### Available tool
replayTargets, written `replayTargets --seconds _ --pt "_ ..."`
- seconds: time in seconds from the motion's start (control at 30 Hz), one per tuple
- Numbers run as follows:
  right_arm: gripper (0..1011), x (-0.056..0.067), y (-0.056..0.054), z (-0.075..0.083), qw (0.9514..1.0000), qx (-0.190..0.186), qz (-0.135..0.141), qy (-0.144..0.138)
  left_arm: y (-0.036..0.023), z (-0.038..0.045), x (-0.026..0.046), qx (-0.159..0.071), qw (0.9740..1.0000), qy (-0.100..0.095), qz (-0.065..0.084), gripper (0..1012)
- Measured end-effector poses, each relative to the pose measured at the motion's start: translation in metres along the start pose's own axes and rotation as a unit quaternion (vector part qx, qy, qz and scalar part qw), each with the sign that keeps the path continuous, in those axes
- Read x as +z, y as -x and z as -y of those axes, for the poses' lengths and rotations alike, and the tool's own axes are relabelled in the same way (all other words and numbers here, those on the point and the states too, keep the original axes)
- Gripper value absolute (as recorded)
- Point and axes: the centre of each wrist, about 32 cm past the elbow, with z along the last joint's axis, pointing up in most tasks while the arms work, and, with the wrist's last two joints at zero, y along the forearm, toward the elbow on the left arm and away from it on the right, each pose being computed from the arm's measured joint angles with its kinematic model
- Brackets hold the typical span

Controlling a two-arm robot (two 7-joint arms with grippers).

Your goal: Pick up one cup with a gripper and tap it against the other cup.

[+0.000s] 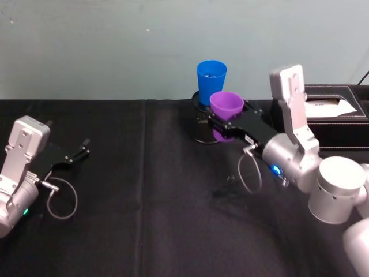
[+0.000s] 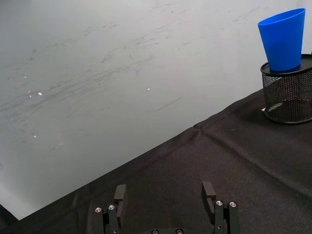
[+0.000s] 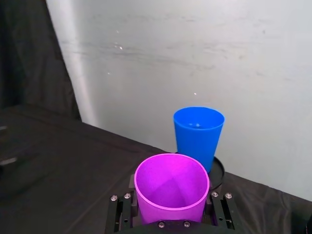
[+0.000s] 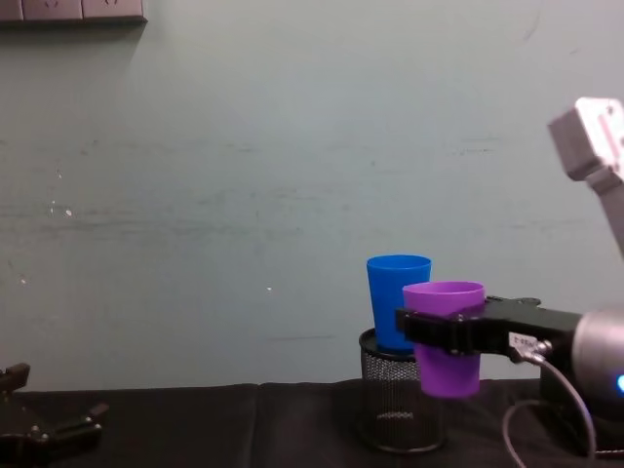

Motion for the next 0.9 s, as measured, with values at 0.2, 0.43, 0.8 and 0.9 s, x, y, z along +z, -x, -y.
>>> replayTargets --seconds 0.2,0.43,0.8,0.9 --pt "731 0.008 -0.008 -0.021 0.9998 -0.008 -0.014 0.011 0.0 0.0 0.0 0.0 1.0 0.0 0.0 1000" --pt "731 0.012 -0.012 -0.037 0.9993 -0.01 -0.033 0.012 0.0 0.0 0.0 0.0 1.0 0.0 0.0 1000" --pt "731 0.015 -0.015 -0.047 0.9988 -0.009 -0.047 0.01 0.0 0.0 0.0 0.0 1.0 0.0 0.0 1000" --pt "731 0.016 -0.015 -0.048 0.9988 -0.006 -0.048 0.009 0.0 0.0 0.0 0.0 1.0 0.0 0.0 1000"
